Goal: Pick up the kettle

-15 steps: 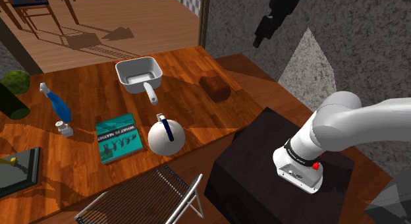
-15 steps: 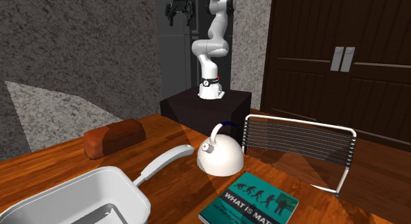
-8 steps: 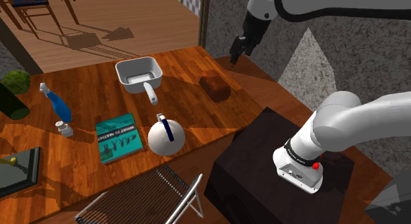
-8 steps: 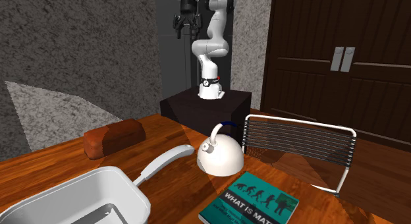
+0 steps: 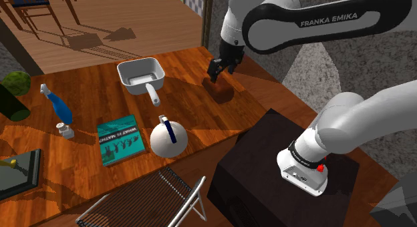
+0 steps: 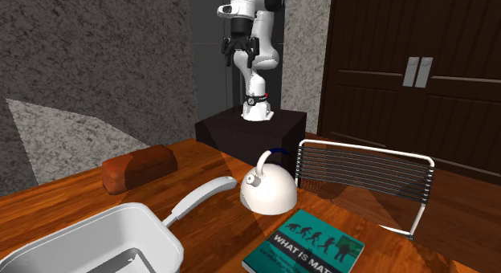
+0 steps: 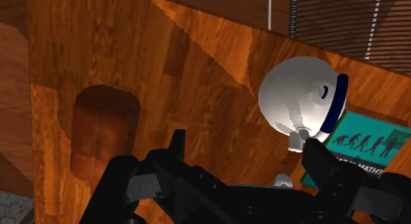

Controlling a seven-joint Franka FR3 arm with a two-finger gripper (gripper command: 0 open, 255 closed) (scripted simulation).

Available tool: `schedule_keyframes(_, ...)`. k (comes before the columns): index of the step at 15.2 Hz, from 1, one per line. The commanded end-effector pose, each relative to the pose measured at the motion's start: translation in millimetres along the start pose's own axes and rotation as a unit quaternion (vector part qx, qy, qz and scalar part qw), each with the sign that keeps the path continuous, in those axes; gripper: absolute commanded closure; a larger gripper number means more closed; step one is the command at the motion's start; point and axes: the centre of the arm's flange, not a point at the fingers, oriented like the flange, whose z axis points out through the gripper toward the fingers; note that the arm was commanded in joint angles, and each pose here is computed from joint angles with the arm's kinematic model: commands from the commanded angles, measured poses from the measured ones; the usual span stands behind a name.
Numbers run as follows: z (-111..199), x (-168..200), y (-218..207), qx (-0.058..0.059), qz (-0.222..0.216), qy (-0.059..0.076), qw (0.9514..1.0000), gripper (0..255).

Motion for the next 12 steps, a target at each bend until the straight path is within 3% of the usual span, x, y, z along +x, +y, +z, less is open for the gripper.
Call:
schedule_keyframes(1,19.3,6.3,-20.3,-0.001,0.010,-0.002,0.9999,0)
schedule_keyframes(12,121.9,48.5,-118.2,-0.010,0.060,-0.014,0.9981,0)
